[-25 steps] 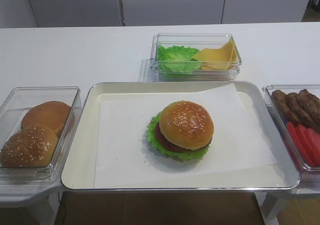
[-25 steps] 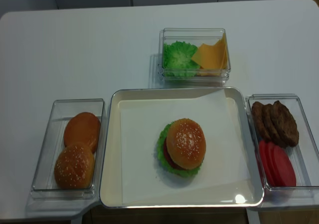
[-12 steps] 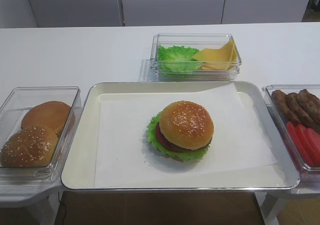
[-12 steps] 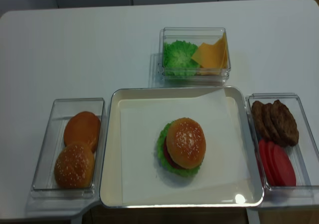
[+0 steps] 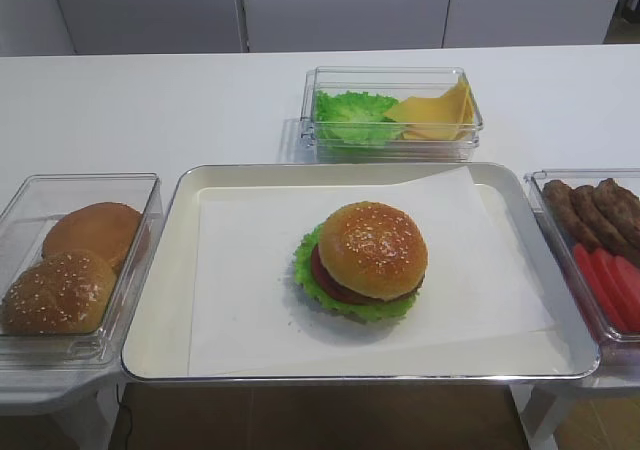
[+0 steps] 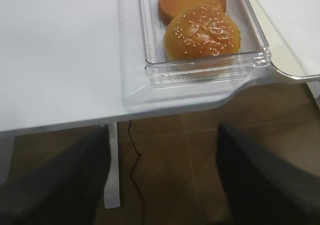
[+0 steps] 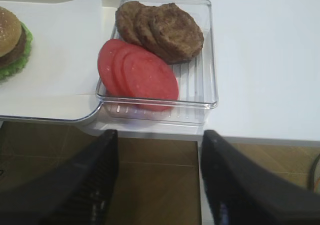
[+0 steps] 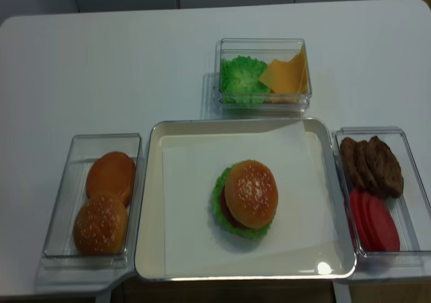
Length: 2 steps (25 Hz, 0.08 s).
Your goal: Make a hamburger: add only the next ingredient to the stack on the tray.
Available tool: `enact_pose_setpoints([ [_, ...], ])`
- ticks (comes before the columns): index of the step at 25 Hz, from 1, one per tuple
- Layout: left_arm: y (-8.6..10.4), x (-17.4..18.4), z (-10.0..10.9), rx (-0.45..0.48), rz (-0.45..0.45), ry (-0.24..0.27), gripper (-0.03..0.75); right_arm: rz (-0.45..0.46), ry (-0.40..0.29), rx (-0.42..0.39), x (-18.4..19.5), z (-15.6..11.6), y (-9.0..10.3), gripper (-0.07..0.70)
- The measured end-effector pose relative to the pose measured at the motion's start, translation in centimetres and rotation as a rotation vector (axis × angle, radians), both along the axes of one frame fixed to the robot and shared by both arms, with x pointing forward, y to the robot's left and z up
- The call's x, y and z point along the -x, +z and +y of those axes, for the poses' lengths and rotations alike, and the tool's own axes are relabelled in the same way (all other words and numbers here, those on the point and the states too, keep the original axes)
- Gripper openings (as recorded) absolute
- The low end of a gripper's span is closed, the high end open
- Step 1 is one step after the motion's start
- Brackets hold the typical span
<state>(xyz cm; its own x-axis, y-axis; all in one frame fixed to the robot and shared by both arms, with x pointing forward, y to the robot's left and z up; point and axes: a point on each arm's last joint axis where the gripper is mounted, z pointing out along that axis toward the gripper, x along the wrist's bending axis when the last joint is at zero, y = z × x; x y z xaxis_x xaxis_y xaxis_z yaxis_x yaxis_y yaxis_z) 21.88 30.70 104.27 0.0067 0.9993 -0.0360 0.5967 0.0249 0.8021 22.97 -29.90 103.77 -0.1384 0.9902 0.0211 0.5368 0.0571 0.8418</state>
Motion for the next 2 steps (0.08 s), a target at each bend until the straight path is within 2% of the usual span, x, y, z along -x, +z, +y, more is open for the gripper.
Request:
enact_pose_setpoints([
  [2,0.04,-0.18,-0.02,0.001,-0.018,-0.001,0.473,0.0,0.0,0.0,0.0,0.0,0.0,0.404],
])
